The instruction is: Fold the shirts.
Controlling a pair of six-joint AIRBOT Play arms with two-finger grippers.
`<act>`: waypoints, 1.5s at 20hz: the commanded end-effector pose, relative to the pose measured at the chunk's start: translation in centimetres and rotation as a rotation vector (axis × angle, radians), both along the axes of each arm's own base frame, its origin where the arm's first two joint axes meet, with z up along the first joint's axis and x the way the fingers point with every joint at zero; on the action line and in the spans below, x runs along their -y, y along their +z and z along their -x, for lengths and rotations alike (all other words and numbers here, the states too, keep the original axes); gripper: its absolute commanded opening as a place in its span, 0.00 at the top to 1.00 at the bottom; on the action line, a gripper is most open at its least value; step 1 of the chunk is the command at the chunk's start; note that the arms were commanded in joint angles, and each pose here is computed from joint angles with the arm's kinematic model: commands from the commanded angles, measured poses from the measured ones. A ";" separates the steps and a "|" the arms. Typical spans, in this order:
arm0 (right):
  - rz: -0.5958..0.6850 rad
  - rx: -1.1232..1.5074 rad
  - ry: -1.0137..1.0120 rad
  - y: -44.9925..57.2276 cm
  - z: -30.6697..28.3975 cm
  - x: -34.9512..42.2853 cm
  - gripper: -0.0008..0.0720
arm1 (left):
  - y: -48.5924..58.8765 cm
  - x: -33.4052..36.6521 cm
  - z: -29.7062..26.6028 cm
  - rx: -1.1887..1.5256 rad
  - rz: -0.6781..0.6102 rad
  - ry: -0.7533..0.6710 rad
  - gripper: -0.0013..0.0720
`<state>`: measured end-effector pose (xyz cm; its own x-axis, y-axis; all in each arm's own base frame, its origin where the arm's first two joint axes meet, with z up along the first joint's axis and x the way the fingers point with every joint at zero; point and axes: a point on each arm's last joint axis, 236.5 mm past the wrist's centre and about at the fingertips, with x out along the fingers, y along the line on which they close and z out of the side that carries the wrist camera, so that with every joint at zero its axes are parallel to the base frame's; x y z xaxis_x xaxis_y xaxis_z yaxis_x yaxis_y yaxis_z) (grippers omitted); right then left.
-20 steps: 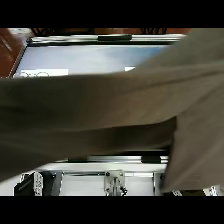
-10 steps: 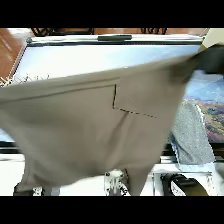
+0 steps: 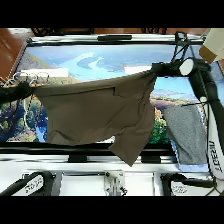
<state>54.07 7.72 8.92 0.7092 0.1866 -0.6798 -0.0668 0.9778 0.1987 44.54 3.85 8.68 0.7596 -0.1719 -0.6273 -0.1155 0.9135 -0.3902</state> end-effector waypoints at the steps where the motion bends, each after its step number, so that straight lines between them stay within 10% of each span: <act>1: -0.016 0.071 -0.036 -2.4 -3.4 0.3 0.90 | -3.1 0.4 -7.4 0.063 -0.036 0.037 0.94; 17: 0.039 -0.672 0.031 -13.7 11.4 0.6 0.90 | -15.4 2.7 6.2 -0.628 0.097 -0.257 0.94; 30: 0.020 -0.659 -0.039 -15.7 10.2 0.9 0.85 | -17.7 1.4 5.6 -0.643 0.187 -0.173 0.93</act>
